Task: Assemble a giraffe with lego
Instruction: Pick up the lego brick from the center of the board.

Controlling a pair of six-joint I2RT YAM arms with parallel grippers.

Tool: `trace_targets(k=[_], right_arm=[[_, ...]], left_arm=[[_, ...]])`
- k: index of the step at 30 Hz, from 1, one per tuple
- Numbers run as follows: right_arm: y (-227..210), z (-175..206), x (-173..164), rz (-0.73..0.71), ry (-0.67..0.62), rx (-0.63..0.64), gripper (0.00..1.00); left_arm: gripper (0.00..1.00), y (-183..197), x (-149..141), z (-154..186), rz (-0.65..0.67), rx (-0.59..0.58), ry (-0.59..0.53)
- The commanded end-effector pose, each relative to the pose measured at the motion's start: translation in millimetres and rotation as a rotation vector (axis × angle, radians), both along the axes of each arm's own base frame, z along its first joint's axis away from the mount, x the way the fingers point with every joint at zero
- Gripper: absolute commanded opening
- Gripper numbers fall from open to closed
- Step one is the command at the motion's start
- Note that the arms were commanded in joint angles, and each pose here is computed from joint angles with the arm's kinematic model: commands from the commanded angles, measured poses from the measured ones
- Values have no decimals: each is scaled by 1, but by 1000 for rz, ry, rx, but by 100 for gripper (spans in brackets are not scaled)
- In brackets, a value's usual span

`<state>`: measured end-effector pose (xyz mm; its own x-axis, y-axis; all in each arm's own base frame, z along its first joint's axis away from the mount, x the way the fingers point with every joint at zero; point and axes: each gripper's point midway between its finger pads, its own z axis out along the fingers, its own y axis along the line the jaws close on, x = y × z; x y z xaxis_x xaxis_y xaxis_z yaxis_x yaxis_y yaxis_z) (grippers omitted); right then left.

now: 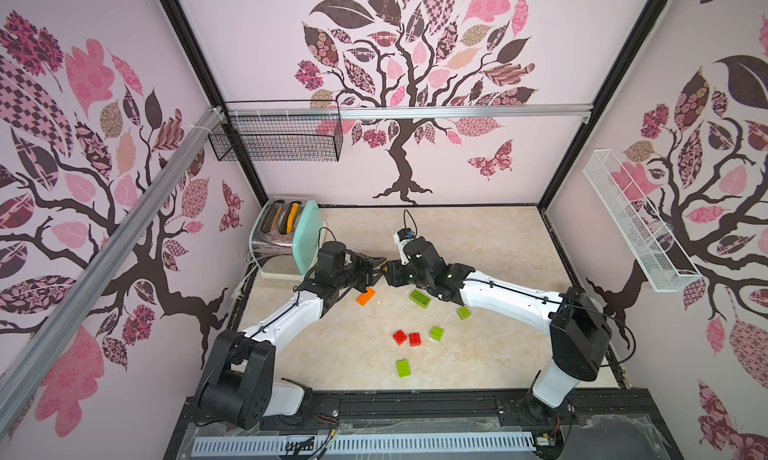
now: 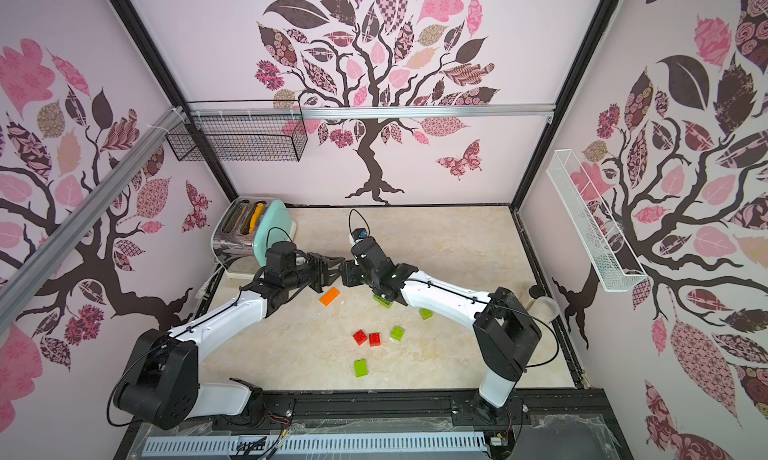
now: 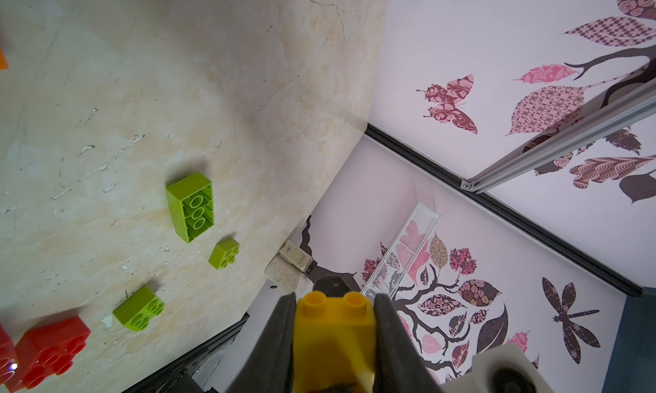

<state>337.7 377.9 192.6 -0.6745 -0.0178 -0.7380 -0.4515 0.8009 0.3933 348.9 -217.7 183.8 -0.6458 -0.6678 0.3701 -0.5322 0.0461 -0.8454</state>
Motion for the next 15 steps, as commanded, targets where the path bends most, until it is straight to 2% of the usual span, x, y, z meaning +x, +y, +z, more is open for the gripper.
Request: trace_targets(k=[1,3,4,6,7,9,11,14,15], right_arm=[[6,3,7,-2,-25,-15,50],[7,5,8,-1,-27,-15,42],[7,7,8,0,-29,-17,35],[6,7,7,4,-31,-20,11],[5,6,6,4,-26,-21,2],[3,3,2,9,-7,-29,0],[-6,6,-4,5,6,-50,0],[-30,13,-13,-29,-2,-70,0],[-37,15,-16,-36,3,-73,0]], left_arm=[[0,-3,0,4,-8,-9,-19],[0,-3,0,6,-8,-7,-26],[0,-3,0,7,-11,-6,-32],[0,-3,0,7,-13,-3,-35],[2,-2,0,6,-11,0,-34],[21,-1,3,7,-9,21,-61],[49,3,6,12,-23,75,-124],[73,15,14,20,-49,192,-240],[76,19,17,20,-50,233,-271]])
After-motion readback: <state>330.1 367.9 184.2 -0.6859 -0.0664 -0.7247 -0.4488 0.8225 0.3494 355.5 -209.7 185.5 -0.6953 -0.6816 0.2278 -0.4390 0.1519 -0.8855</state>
